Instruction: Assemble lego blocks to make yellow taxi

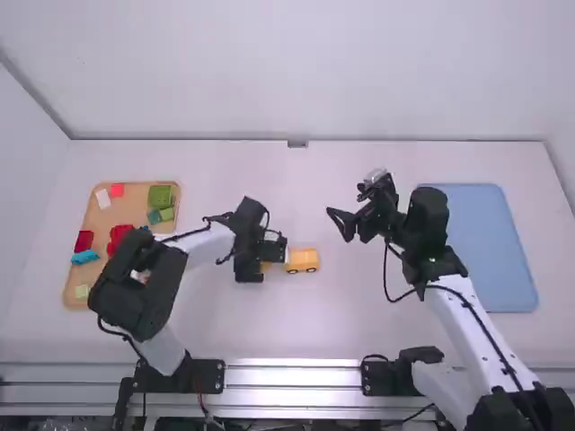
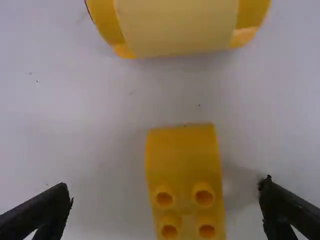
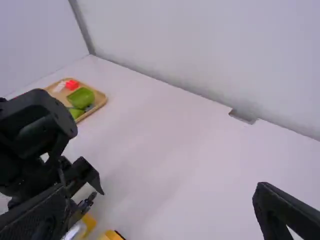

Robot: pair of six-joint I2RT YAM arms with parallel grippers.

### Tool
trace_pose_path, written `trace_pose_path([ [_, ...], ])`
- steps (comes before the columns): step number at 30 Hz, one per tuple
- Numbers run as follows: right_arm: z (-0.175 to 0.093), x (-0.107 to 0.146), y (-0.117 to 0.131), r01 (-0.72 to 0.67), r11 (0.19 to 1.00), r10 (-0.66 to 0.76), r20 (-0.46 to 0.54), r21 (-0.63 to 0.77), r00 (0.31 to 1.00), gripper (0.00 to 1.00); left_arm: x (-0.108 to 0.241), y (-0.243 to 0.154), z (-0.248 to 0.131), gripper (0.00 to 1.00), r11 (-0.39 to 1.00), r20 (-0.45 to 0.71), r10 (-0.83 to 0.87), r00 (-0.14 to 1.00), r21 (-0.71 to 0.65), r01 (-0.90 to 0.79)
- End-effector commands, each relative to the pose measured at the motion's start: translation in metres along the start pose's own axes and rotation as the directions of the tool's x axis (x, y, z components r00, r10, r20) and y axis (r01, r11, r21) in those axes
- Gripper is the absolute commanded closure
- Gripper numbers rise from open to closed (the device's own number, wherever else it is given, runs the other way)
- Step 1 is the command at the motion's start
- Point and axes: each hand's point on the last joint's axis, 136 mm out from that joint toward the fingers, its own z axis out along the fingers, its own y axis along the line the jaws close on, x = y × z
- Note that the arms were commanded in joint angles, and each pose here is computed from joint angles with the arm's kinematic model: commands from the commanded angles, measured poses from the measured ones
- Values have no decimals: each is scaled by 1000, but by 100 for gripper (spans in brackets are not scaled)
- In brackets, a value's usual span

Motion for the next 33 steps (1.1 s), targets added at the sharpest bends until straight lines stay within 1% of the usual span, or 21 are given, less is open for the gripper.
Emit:
trace_pose_path([
  [1,0,5,1,-19,1000,19,-8,-19,1000,2,-6,-9,-6,1,996,175,-37,984,90,22],
  [3,-1,5,0,-21,1000,21,-7,-19,1000,2,-9,-11,-17,1,988,341,-103,934,142,58],
  [4,-1,5,0,-20,1000,20,-6,-18,1000,2,-10,-11,-22,1,988,399,-107,911,148,51],
  [5,-1,4,0,-18,1000,18,-4,-16,1000,2,-9,-12,-30,1,990,502,-98,860,141,30],
  [6,-1,4,0,-17,1000,17,-4,-14,1000,2,-9,-12,-31,1,990,513,-94,853,137,27],
  [8,-1,4,-1,-15,1000,15,-4,-10,1000,2,-5,-11,-39,1,996,614,-73,786,91,22],
  [11,-1,4,-1,-7,1000,7,-4,-10,1000,2,-1,-7,-45,1,994,702,-108,704,63,90],
  [13,-1,3,-1,-4,1000,4,0,-10,1000,2,-1,7,-61,1,981,771,-174,613,79,180],
  [14,-1,3,-1,-3,1000,3,1,-10,1000,2,-1,10,-65,1,978,784,-182,594,82,192],
  [15,-1,1,-1,2,1000,-2,7,-10,1000,2,-2,24,-85,1,971,831,-191,523,82,226],
  [17,-1,-1,1,27,999,-26,16,-20,1000,2,-2,40,-110,1,964,866,-197,460,87,251],
  [19,-2,0,8,71,996,-70,18,-62,997,2,-2,45,-117,1,963,869,-201,453,90,256],
  [21,-3,11,23,172,974,-174,3,-148,985,2,-5,44,-115,1,963,860,-209,467,99,249],
  [22,-5,23,33,247,946,-254,-6,-210,967,2,-6,41,-111,1,962,849,-221,480,109,251],
  [23,-8,36,45,334,898,-346,7,-288,938,2,-7,37,-106,1,962,836,-227,500,112,249],
  [25,-10,57,59,418,825,-436,43,-380,899,2,-5,32,-97,1,961,812,-237,533,114,253],
  [27,-9,70,65,458,779,-474,76,-428,877,2,-2,30,-93,1,955,799,-260,542,129,267],
  [28,-8,73,66,467,764,-478,95,-445,873,2,0,29,-94,1,949,796,-279,537,145,279],
  [30,-3,70,63,473,747,-458,154,-467,875,2,3,26,-94,1,916,778,-375,503,227,331],
  [31,-3,70,63,473,747,-458,154,-467,875,2,3,26,-94,1,916,778,-375,503,227,331],
  [33,8,72,56,470,738,-444,177,-484,879,2,3,26,-92,1,887,754,-439,489,277,368],
])
